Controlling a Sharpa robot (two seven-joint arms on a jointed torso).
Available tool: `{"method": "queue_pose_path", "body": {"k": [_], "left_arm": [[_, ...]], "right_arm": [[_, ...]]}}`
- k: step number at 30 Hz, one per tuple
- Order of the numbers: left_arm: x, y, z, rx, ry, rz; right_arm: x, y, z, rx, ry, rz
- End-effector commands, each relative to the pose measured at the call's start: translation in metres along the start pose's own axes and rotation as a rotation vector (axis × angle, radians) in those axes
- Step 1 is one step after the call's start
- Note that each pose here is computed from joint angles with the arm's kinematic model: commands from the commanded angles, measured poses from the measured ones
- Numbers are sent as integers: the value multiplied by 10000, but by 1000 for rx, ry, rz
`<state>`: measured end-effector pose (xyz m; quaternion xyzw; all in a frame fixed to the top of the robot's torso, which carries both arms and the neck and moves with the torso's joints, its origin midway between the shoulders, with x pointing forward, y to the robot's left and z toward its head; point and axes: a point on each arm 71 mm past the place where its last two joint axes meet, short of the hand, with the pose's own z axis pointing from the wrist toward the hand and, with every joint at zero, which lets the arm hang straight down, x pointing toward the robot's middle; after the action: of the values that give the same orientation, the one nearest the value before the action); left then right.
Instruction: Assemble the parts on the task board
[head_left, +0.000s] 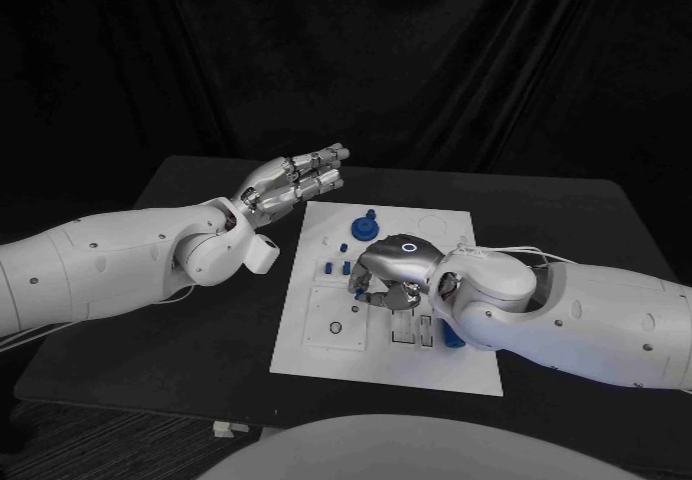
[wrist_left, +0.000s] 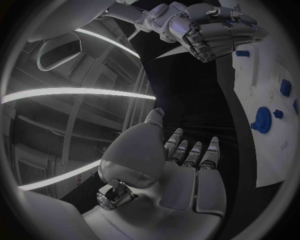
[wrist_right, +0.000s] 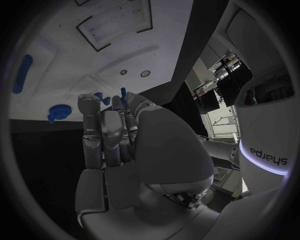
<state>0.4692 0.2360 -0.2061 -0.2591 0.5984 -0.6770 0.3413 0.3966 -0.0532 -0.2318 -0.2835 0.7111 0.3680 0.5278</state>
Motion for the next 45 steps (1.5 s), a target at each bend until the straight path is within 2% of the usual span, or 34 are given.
{"method": "queue_pose_path", "body": {"k": [1,20,30,45], "left_arm": [[18,-12,9,23,7,-15],[12,-10,1,23,6,-15],[7,-4,-1,20,7,-16],[6,6,7,17,8,-17]], "right_arm": [[47,25,23,-16,3,-13],[237,-11,131,7,45,-4],[276,-35,125,19,70,-4],[286,-32,102,21,75,-1]]}}
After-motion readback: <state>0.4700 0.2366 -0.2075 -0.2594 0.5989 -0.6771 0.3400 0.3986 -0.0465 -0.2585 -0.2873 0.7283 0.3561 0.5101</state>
